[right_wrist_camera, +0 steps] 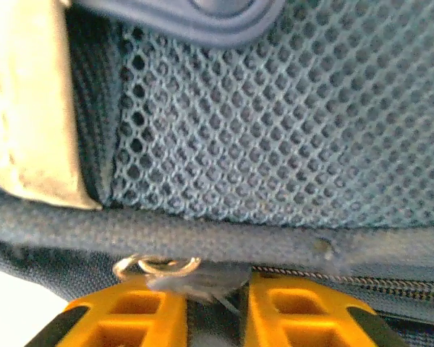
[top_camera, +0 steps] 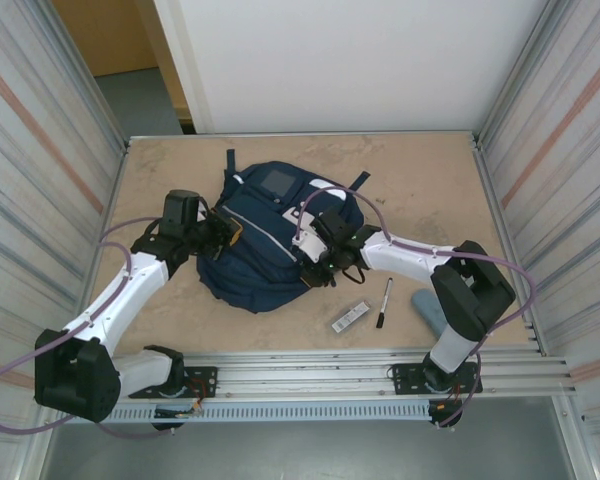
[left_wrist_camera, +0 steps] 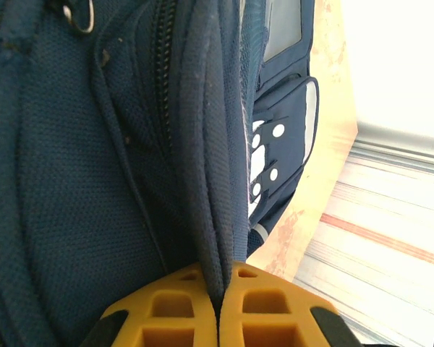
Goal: Pack books, pencil case, and school supplies into a backpack
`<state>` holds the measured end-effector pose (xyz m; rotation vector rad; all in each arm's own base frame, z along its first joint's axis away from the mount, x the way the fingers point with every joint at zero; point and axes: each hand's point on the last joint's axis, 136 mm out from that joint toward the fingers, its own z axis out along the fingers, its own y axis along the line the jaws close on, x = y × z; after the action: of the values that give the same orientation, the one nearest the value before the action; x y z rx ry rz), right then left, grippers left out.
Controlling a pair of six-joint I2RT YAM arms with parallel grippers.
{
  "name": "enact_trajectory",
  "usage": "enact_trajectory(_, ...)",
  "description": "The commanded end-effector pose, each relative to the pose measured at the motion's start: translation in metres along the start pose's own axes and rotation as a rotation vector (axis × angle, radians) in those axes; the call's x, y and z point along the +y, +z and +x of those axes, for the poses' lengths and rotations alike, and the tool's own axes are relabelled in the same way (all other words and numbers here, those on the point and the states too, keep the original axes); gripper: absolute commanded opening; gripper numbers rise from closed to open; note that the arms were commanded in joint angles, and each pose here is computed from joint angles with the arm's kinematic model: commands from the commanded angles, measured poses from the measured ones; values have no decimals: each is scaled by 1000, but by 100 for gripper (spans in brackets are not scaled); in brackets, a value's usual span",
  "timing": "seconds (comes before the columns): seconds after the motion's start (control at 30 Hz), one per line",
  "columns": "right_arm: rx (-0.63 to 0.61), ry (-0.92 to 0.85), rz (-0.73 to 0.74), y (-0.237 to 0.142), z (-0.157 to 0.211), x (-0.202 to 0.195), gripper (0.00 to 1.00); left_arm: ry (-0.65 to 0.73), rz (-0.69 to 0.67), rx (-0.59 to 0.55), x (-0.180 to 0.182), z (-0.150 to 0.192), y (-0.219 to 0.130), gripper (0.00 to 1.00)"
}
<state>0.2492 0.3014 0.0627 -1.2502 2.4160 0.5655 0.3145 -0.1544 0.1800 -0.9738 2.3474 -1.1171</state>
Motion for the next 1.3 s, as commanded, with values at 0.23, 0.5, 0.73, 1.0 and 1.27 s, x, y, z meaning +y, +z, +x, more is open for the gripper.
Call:
enact_trajectory(0.23,-116,63,-146,-15,-23,45,1,26,118,-3,-31,1,-8,0)
enact_trajectory(0.5,-158,100,-230,-30,-43,91,0,2,98,14,-23,3,-2,0)
enact_trajectory(0.73,-176,178,-280,-42,-60,117,0,0,92,8,-20,3,0,0)
enact_trajectory(1.0,-186,262,-314,-51,-78,132,2,4,90,15,-16,10,2,0)
enact_trajectory(1.27,-225,456,-380,-54,-111,141,5,-10,68,0,-1,15,6,0)
